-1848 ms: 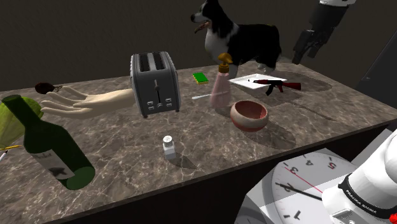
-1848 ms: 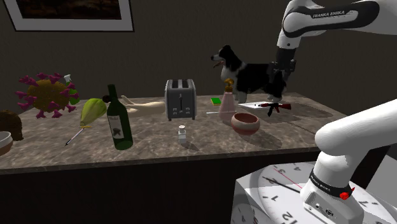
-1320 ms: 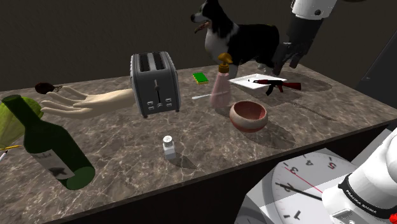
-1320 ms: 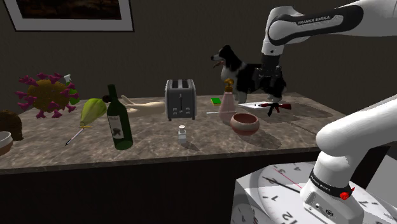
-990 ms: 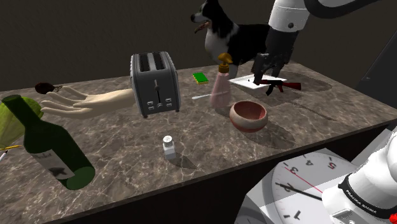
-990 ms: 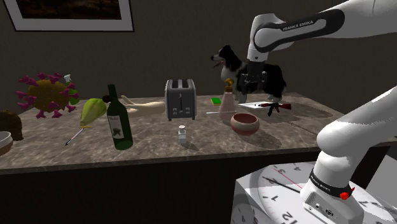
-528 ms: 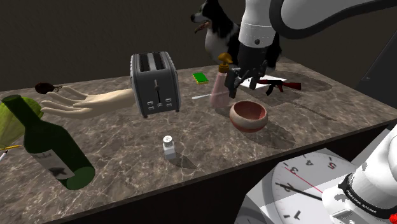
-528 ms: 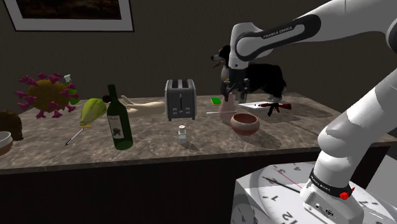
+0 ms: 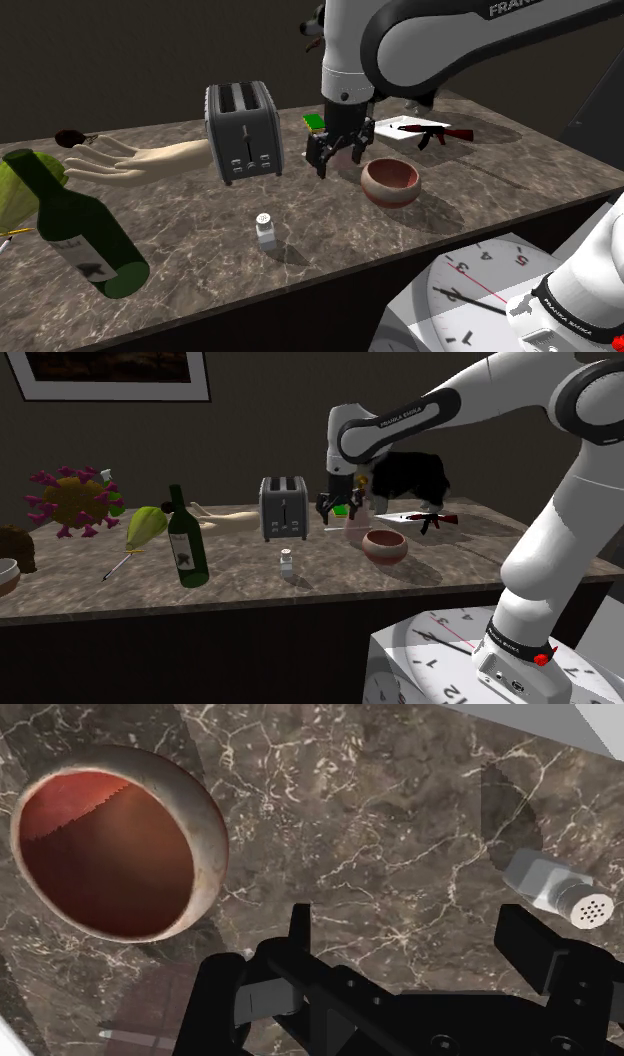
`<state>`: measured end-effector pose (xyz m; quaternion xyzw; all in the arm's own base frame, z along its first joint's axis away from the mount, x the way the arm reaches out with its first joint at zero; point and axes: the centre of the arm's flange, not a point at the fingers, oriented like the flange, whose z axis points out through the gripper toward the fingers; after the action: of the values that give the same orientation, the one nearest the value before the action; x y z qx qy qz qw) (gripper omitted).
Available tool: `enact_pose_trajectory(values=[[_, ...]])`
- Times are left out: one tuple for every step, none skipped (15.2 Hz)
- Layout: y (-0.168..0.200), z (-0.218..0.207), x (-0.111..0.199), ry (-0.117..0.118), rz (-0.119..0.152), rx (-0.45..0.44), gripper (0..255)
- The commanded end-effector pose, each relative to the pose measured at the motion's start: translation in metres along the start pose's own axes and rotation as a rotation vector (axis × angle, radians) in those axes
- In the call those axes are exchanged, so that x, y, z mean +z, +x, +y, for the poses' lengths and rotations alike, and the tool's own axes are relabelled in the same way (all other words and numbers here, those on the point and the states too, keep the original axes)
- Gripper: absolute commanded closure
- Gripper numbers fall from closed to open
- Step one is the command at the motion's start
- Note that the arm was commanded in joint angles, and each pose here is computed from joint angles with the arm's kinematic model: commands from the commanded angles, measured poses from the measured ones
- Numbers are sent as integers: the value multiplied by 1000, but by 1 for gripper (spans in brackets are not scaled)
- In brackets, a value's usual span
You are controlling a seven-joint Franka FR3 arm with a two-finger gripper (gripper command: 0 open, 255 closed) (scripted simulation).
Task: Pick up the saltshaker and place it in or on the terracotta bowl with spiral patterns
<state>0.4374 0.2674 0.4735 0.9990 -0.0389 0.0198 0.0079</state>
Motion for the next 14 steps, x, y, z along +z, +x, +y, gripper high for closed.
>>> enact_pose_trajectory(values=[[5,-26,11,3,-6,2,0],[8,-38,15,4,-9,3,0],[11,-50,20,6,-12,3,0],[14,-62,25,7,-15,4,0],[17,-74,29,8,-17,4,0],[20,-85,34,9,-20,4,0],[23,-97,39,10,-23,5,0],[25,-109,43,11,-26,5,0],[28,-121,48,12,-28,6,0],[31,-133,53,13,-31,6,0],[34,-145,57,14,-34,6,0],[37,-157,62,15,-37,7,0],[39,-167,66,16,-39,7,0],[39,-167,71,16,-39,7,0]])
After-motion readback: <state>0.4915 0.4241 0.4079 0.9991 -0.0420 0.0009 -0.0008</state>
